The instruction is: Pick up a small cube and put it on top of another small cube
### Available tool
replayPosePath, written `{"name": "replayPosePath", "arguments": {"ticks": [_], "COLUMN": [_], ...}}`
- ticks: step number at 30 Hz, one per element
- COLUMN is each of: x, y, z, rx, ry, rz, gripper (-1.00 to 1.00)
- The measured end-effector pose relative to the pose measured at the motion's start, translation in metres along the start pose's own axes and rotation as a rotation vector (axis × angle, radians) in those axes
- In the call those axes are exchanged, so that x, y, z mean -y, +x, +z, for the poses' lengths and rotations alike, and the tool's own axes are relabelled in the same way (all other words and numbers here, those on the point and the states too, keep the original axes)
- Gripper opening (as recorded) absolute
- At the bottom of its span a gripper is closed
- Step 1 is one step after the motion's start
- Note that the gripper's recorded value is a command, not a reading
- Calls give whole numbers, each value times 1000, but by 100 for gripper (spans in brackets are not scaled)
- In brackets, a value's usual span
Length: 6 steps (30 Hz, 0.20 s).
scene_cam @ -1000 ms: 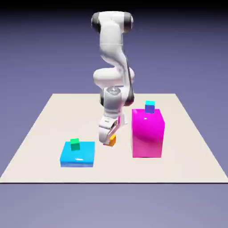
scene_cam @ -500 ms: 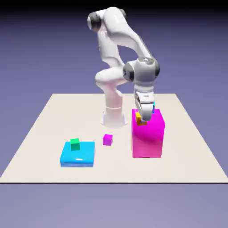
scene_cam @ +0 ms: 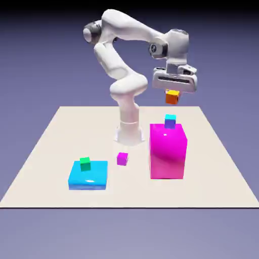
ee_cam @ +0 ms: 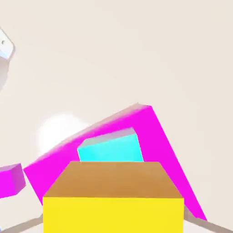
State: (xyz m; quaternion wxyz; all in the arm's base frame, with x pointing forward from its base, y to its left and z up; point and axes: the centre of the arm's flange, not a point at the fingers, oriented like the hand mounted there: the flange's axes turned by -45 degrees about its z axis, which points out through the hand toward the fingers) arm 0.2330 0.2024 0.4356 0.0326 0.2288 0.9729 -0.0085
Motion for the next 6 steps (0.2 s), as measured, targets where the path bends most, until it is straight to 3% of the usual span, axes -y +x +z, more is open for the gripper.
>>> {"name": "replayPosePath", "arguments": {"ticks": [2,3,6], "x": [1,2,0], "y": [1,2,1], "z": [29,40,26], "rx": [0,-1,-1], "ry": [0,0,-1], "rz": [0,-1,0], "gripper": [-100,100,100]}}
